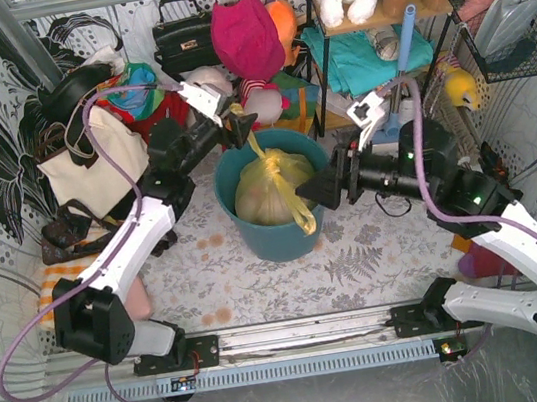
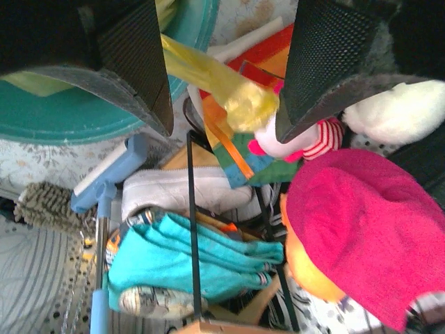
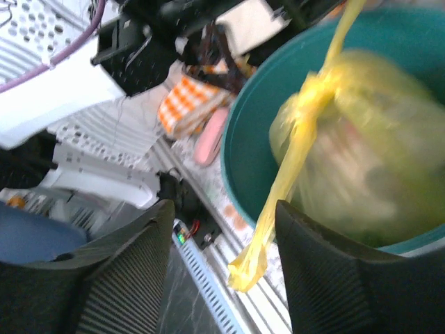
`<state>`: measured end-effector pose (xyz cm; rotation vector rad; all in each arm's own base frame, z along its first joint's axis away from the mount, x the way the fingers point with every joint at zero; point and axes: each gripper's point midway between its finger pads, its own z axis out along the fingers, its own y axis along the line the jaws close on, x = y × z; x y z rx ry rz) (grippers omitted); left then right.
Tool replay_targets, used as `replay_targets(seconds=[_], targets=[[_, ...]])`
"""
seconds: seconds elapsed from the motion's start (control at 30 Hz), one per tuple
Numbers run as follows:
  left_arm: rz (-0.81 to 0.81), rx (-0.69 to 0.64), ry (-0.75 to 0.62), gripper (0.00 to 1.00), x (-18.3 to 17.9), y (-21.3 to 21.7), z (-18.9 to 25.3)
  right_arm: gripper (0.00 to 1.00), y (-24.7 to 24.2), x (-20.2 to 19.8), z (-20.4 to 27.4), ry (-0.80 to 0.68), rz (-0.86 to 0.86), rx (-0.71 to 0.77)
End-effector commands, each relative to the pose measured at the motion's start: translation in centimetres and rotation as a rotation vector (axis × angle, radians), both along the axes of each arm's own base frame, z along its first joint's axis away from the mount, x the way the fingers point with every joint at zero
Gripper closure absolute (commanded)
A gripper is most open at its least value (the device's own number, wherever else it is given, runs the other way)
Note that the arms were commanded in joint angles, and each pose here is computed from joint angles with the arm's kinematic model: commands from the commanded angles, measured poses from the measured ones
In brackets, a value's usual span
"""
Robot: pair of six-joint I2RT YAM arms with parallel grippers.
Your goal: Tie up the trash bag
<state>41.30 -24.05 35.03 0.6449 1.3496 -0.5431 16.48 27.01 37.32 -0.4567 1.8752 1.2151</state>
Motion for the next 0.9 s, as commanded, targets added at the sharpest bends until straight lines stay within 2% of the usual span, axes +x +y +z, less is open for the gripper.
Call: replay_targets(seconds=[0.0, 0.03, 0.1, 0.13, 0.27, 0.4, 0.47, 0.57, 0.7, 0.87], targets=[[0.048, -0.123, -0.158, 0.28, -1.7, 2.3, 8.3, 0.35, -2.8, 2.8, 4.3, -0.161, -0.197, -0.023], [0.078, -0.148, -0.163, 0.23, -1.9, 3.0, 9.1, 0.32, -3.6, 3.7, 4.6, -0.183, -0.255, -0.047], [0.173, -0.198, -0.169, 0.04, -2.2, 4.9, 10.1, 0.25, -5.1, 5.5, 4.4, -0.222, -0.364, -0.112], [0.236, -0.217, -0.159, 0.01, -2.3, 6.1, 9.9, 0.22, -5.8, 6.4, 4.1, -0.239, -0.417, -0.152], [0.494, -0.298, -0.106, 0.02, -3.1, 11.4, 7.7, 0.13, -9.6, 10.3, 1.6, -0.305, -0.664, -0.353], [0.705, -0.328, 0.010, 0.02, -4.7, 15.7, 2.3, 0.02, -14.3, 13.3, -1.5, -0.390, -0.924, -0.540], [0.817, -0.339, 0.068, 0.02, -5.4, 17.8, -1.3, 0.02, -17.2, 14.3, -4.3, -0.382, -1.030, -0.612], [0.941, -0.307, 0.134, 0.02, -6.6, 20.0, -6.9, 0.03, -22.2, 15.5, -8.3, -0.309, -1.182, -0.625], [1.085, -0.272, 0.178, 0.02, -7.8, 22.6, -13.4, 0.03, -26.8, 16.2, -14.6, -0.220, -1.279, -0.660], [1.159, -0.224, 0.217, 0.02, -8.5, 23.8, -19.2, 0.03, -29.4, 16.6, -22.3, -0.149, -1.264, -0.744]])
